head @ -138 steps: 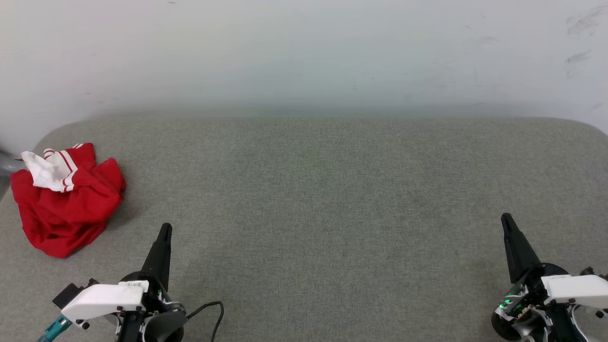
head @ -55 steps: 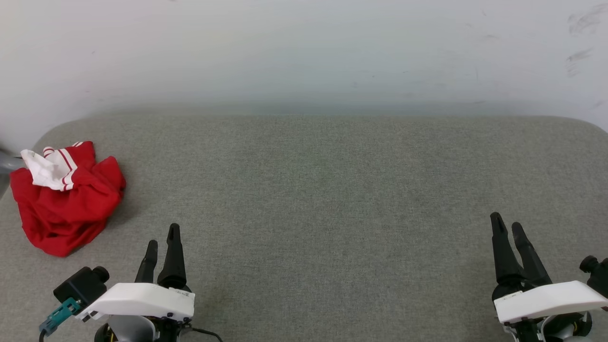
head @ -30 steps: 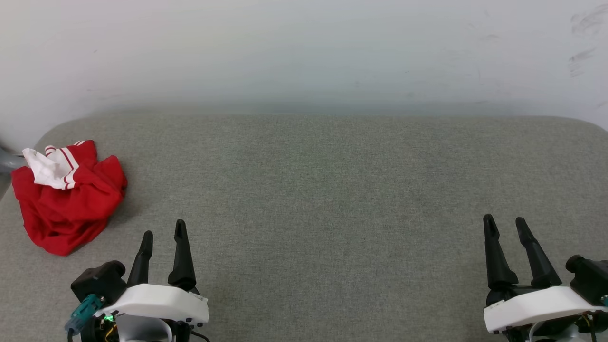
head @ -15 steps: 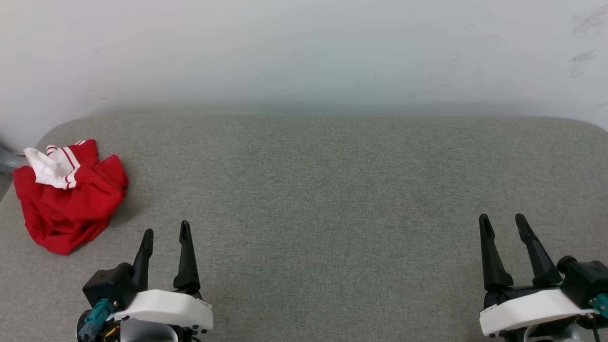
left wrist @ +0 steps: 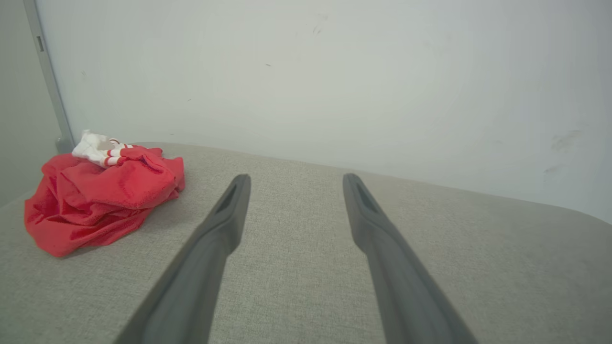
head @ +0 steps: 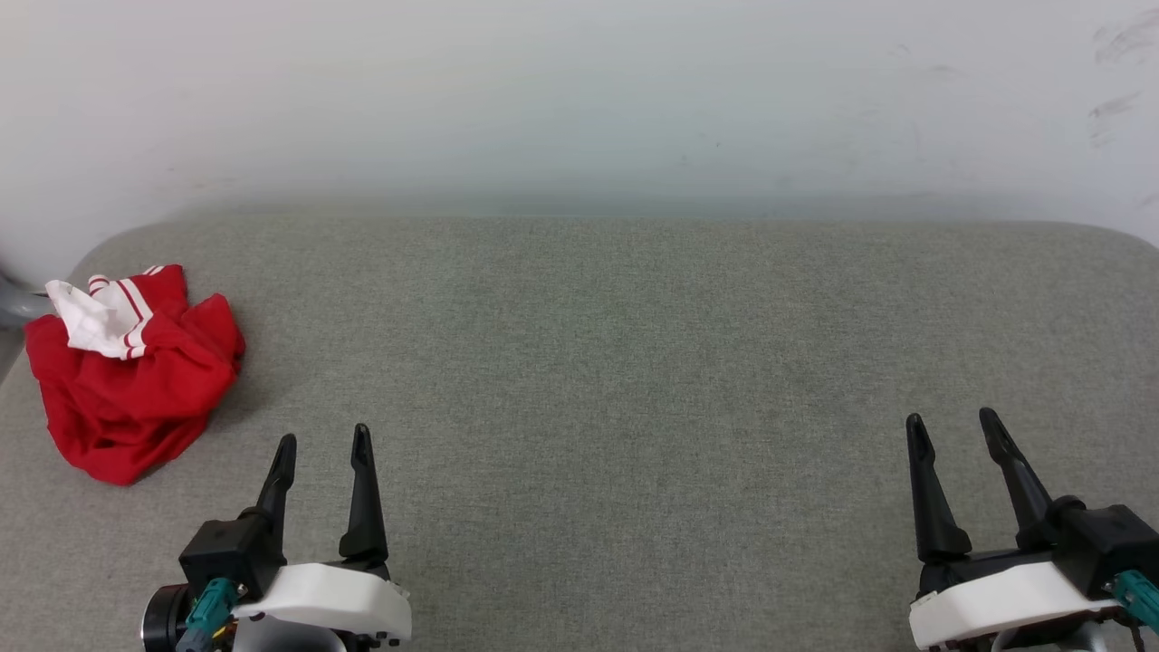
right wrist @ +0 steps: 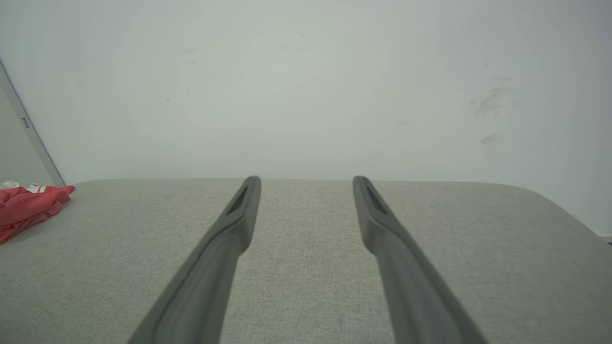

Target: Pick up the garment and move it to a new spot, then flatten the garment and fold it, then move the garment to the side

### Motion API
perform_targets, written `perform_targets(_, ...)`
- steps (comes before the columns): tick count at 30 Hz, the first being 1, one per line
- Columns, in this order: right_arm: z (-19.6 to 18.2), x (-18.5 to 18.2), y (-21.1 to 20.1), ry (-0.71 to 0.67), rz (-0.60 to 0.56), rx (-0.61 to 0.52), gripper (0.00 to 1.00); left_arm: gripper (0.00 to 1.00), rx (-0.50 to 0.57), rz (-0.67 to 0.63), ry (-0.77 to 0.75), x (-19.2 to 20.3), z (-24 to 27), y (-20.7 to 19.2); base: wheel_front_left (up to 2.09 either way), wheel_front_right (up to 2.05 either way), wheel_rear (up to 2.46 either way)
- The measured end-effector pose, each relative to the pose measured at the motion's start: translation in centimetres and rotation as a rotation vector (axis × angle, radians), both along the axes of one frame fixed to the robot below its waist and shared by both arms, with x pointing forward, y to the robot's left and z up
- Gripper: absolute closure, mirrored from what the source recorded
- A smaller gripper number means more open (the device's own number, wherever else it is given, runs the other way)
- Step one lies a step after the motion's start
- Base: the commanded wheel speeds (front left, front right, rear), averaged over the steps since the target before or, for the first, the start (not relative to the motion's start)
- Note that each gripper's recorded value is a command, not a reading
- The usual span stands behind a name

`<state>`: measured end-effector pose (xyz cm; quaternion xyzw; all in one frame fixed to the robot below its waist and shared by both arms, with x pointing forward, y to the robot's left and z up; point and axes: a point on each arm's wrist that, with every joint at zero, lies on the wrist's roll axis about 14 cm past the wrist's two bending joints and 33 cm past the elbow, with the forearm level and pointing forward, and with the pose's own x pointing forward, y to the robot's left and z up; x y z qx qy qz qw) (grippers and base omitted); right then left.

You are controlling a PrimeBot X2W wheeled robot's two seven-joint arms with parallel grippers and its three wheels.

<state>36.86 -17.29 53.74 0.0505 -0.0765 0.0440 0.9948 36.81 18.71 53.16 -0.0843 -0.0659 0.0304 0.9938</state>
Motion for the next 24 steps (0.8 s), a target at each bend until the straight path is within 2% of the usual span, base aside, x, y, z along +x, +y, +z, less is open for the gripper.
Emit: perform_targets(24,0.22,-0.5,0.67,-0.036,0.017,-0.082,0.0,0.0,0.145,-0.023,-0.027,-0.54,0.08,-0.52,0.0,0.0,0.0)
